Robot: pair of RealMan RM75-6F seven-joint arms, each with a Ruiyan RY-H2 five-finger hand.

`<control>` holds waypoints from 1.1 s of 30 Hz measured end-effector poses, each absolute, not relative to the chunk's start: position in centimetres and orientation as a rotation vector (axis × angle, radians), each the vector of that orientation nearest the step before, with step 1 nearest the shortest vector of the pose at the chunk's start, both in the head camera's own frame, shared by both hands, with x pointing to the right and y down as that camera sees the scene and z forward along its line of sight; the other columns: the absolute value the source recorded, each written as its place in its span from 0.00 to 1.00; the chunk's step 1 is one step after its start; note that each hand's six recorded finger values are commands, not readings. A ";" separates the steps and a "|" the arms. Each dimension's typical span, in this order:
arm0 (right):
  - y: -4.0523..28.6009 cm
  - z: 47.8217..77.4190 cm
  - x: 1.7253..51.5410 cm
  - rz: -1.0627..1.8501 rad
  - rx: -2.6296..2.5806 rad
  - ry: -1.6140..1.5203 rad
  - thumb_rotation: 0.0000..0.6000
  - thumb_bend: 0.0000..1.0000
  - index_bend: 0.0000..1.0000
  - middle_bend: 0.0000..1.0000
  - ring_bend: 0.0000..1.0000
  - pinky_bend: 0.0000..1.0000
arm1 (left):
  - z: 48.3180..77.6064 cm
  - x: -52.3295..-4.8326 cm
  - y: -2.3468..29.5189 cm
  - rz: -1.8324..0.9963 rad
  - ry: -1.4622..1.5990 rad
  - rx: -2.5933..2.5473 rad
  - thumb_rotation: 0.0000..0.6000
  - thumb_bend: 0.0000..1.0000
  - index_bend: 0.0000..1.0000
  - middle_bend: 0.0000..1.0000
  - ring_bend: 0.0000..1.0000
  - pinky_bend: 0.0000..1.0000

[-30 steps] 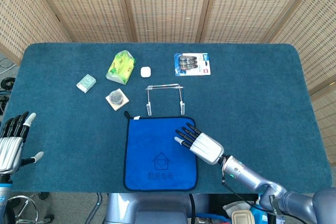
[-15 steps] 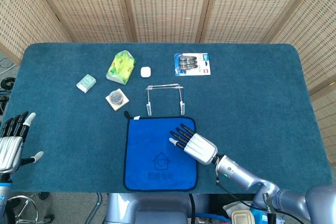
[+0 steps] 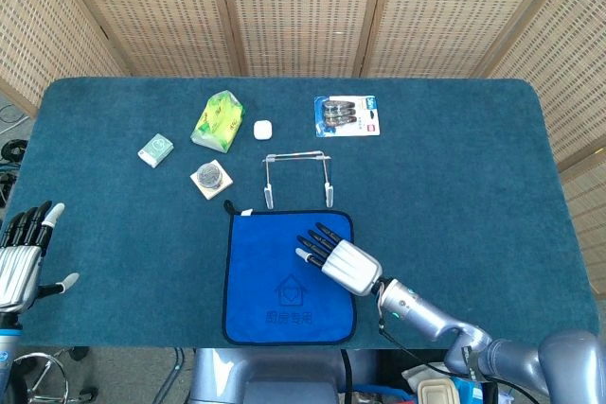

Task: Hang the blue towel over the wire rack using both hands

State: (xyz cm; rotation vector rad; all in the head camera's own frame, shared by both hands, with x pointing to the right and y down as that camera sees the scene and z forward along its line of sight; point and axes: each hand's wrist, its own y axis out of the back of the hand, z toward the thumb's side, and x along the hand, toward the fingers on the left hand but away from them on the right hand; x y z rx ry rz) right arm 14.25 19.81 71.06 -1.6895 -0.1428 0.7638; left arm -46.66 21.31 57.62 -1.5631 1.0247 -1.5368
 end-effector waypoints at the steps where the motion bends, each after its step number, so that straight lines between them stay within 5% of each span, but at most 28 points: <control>1: 19.8 71.1 13.9 0.764 -1.691 -0.145 1.00 0.00 0.03 0.00 0.00 0.00 | 57.6 -46.7 21.3 -1.537 1.025 -1.564 1.00 0.09 0.00 0.00 0.00 0.03; 8: 19.6 71.2 12.6 0.765 -1.707 -0.161 1.00 0.00 0.17 0.00 0.00 0.00 | 57.6 -46.8 21.2 -1.539 1.030 -1.564 1.00 0.09 0.00 0.00 0.00 0.03; 15: 19.7 70.9 12.2 0.758 -1.740 -0.191 1.00 0.34 0.35 0.00 0.00 0.00 | 57.7 -46.8 21.2 -1.541 1.031 -1.569 1.00 0.09 0.00 0.00 0.00 0.03; 22: 19.9 70.7 12.0 0.753 -1.769 -0.213 1.00 0.51 0.51 0.00 0.00 0.00 | 57.9 -46.6 21.3 -1.542 1.017 -1.577 1.00 0.09 0.00 0.00 0.00 0.03; 33: 19.8 70.1 11.9 0.735 -1.828 -0.282 1.00 0.54 0.58 0.00 0.00 0.00 | 58.9 -44.5 21.1 -1.482 0.946 -1.633 1.00 0.10 0.00 0.00 0.00 0.03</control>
